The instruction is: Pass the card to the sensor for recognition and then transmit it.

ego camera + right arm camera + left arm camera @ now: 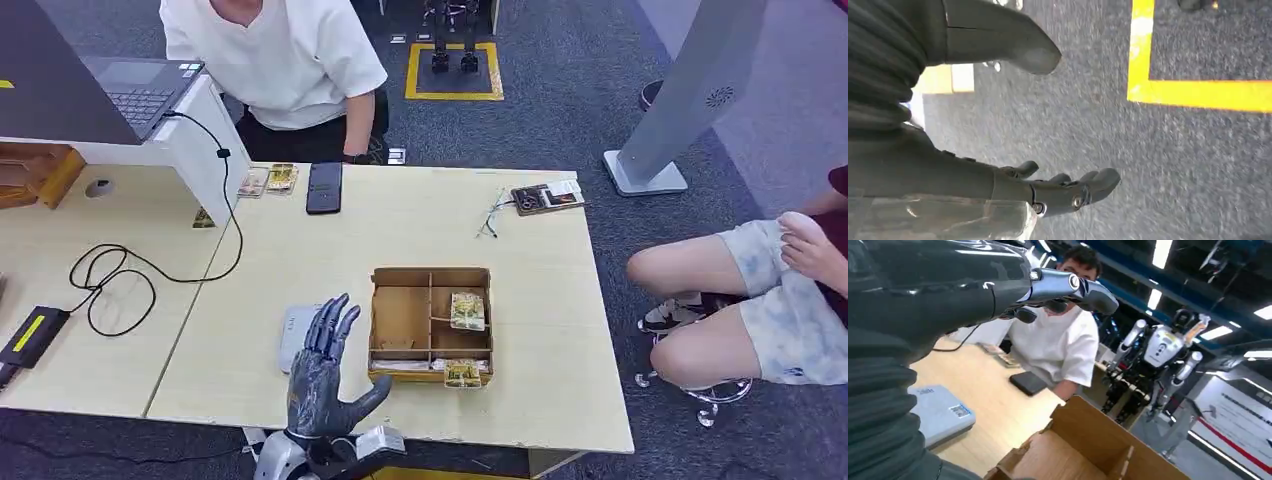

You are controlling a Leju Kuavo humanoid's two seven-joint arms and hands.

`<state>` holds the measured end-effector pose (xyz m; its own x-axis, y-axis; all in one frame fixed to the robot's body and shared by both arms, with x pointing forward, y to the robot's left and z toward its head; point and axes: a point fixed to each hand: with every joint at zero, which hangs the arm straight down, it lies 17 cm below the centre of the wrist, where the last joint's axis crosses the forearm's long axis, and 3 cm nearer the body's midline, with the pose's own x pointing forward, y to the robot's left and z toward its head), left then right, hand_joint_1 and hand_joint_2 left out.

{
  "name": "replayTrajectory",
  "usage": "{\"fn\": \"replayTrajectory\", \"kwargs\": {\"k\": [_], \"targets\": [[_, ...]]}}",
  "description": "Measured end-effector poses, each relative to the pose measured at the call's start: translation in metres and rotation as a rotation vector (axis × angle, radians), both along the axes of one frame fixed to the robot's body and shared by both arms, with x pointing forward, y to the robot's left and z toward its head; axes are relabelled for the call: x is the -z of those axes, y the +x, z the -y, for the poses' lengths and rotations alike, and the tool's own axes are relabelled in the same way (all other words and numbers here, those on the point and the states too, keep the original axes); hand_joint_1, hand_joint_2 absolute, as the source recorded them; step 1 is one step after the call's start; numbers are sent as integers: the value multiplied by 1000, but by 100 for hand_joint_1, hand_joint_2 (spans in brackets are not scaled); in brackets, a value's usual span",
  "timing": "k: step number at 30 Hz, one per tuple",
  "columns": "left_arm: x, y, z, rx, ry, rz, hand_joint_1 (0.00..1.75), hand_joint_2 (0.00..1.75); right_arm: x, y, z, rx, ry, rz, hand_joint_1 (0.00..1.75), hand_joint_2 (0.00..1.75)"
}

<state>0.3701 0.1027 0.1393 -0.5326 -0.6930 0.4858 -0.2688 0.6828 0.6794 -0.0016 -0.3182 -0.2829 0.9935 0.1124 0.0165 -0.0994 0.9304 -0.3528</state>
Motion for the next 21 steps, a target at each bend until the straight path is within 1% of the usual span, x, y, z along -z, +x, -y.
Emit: {"fn": "replayTrajectory", "kwargs": {"k": [6,9,16,21], "targets": [[5,1,15,13,55,-40,0,175,2,-9,-10,5,56,-51,0,175],[7,1,28,36,70,-60,0,175,2,-9,-11,-23,68,-61,0,175],[20,-7,67,159,112,-93,0,175,2,-3,-8,-92,64,-51,0,175],[34,-15,97,263,168,-113,0,175,2,2,-7,-109,63,-40,0,175]]}}
